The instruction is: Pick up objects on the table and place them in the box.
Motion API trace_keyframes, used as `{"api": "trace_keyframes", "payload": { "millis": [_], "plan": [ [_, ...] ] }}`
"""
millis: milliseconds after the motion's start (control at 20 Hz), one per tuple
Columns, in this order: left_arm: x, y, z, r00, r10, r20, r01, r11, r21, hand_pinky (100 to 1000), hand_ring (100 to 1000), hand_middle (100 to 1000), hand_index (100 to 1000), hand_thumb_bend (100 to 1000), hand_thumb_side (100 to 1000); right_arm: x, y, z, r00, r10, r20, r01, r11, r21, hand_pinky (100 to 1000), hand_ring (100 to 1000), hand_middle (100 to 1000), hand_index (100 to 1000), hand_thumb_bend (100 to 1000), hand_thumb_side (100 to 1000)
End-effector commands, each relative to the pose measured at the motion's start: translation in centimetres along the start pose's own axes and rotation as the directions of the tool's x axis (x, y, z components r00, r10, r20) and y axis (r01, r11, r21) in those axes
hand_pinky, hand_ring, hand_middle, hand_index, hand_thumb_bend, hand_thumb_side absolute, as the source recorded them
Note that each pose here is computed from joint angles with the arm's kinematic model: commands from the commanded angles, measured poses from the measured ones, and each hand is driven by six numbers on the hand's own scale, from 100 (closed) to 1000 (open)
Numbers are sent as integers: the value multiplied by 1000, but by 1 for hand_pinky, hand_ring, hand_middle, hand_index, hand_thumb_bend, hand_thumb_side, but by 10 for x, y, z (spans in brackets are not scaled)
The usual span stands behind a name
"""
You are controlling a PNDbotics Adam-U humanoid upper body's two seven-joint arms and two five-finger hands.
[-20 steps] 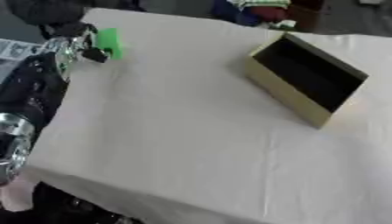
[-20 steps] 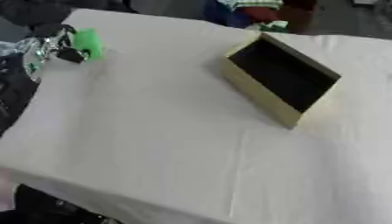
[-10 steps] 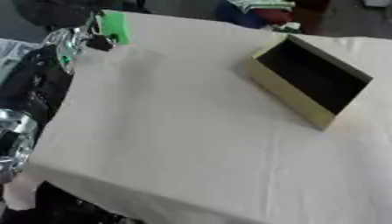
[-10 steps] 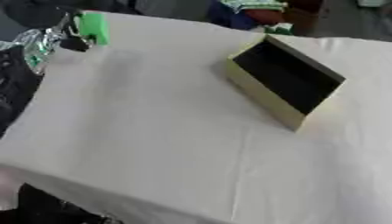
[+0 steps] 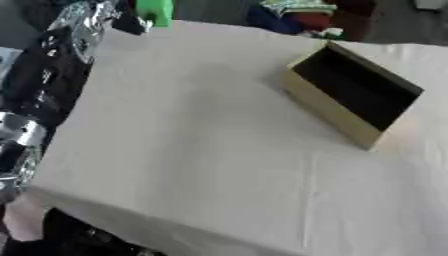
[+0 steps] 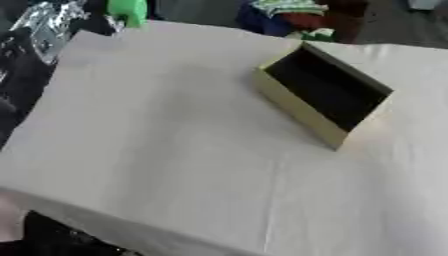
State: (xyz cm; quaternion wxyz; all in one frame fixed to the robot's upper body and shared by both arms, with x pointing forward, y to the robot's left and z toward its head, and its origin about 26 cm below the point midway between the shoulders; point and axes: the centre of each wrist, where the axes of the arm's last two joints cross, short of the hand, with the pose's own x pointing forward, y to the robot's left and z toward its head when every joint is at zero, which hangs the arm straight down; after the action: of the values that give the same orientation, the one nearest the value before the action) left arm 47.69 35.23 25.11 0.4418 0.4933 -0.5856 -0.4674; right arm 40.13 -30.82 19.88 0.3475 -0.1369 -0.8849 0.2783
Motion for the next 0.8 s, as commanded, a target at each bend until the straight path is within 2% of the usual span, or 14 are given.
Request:
{"api": "trace_keyframes", "payload": {
  "millis": [50,200,400,550,700,800],
  "plan": [
    [34,25,-9,990,-30,138,24,999,46,671,586,541,730,100,327,7,-6,-8,999,5,34,-5,1000,-6,645,862,647,833,100,291],
    [68,25,-16,970,-28,242,20,999,36,673,589,545,733,100,329,9,-3,-11,999,-6,46,6,1000,-1,645,861,647,833,100,292],
    [103,17,-22,943,-25,332,20,1000,17,675,596,553,739,100,330,13,1,-15,998,-24,63,24,1000,3,644,859,646,832,100,295],
    [118,11,-23,929,-25,369,24,1000,7,677,600,558,742,100,331,14,3,-17,997,-34,72,35,999,1,644,857,642,830,100,297],
    [142,-3,-24,901,-19,434,31,999,-22,681,609,570,748,100,339,16,5,-19,995,-47,83,47,999,-1,644,856,640,830,100,299],
    [151,-9,-24,889,-21,458,38,999,-28,682,610,571,749,100,339,17,6,-20,995,-51,86,52,999,-1,644,856,640,829,100,300]
  ]
}}
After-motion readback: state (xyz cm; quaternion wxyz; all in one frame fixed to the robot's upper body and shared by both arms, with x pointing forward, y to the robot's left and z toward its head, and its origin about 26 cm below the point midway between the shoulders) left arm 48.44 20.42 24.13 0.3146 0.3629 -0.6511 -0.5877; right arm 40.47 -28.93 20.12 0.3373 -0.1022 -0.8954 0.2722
